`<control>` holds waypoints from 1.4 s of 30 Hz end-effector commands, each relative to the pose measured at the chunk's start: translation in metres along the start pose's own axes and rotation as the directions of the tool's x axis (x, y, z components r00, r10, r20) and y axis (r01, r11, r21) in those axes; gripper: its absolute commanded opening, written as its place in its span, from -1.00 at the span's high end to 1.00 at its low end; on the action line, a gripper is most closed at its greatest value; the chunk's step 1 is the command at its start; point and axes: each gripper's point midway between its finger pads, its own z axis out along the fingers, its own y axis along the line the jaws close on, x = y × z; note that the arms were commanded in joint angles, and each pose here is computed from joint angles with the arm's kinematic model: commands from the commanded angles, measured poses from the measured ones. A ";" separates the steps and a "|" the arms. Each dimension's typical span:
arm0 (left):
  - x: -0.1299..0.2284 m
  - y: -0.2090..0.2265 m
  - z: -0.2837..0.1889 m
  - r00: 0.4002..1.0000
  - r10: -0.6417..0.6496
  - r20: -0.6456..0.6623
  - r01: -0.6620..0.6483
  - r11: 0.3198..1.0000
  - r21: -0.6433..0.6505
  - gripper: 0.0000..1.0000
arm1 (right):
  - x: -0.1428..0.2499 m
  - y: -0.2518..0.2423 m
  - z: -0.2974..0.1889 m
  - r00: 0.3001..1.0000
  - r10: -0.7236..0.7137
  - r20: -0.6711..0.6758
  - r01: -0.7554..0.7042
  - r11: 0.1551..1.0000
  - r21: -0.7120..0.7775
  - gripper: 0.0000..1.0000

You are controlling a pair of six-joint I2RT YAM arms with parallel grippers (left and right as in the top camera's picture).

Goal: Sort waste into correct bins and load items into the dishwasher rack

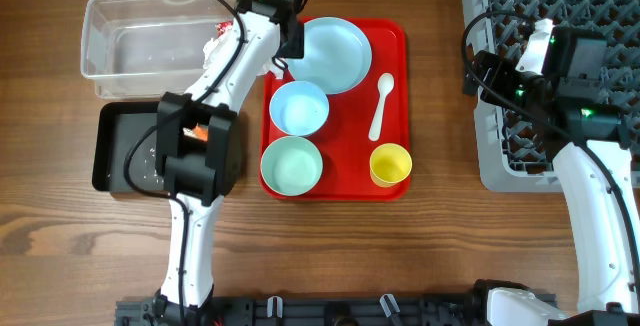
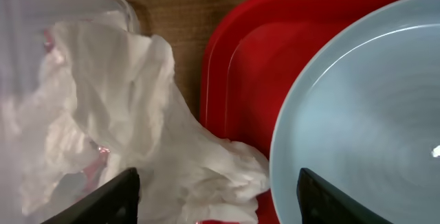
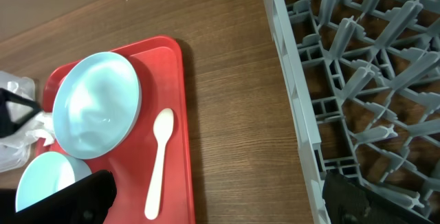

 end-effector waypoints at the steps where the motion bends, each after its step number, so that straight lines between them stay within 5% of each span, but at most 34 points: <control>1: 0.001 0.001 0.012 1.000 -0.018 -0.006 0.018 1.000 -0.017 -0.43 | -0.007 -0.002 -0.001 1.000 -0.011 0.014 0.011 1.000 0.015 -0.99; 11: 0.013 -0.001 0.028 0.999 -0.006 -0.047 0.005 1.000 -0.022 -0.47 | -0.007 -0.002 -0.001 1.000 -0.012 0.015 0.011 1.000 0.015 -0.99; 22: 0.017 -0.010 0.030 0.997 -0.035 -0.067 0.037 0.999 0.026 0.38 | -0.008 -0.002 -0.001 1.000 -0.013 0.017 0.013 1.000 0.015 -1.00; 33: 0.017 -0.016 0.029 0.997 -0.035 -0.072 0.039 0.998 0.054 0.92 | -0.008 -0.002 -0.001 1.000 -0.014 0.017 0.014 1.000 0.015 -1.00; 42: 0.016 -0.020 0.028 0.997 -0.030 -0.066 0.033 0.998 0.059 0.92 | -0.008 -0.002 -0.001 1.000 -0.014 0.017 0.013 1.000 0.015 -0.99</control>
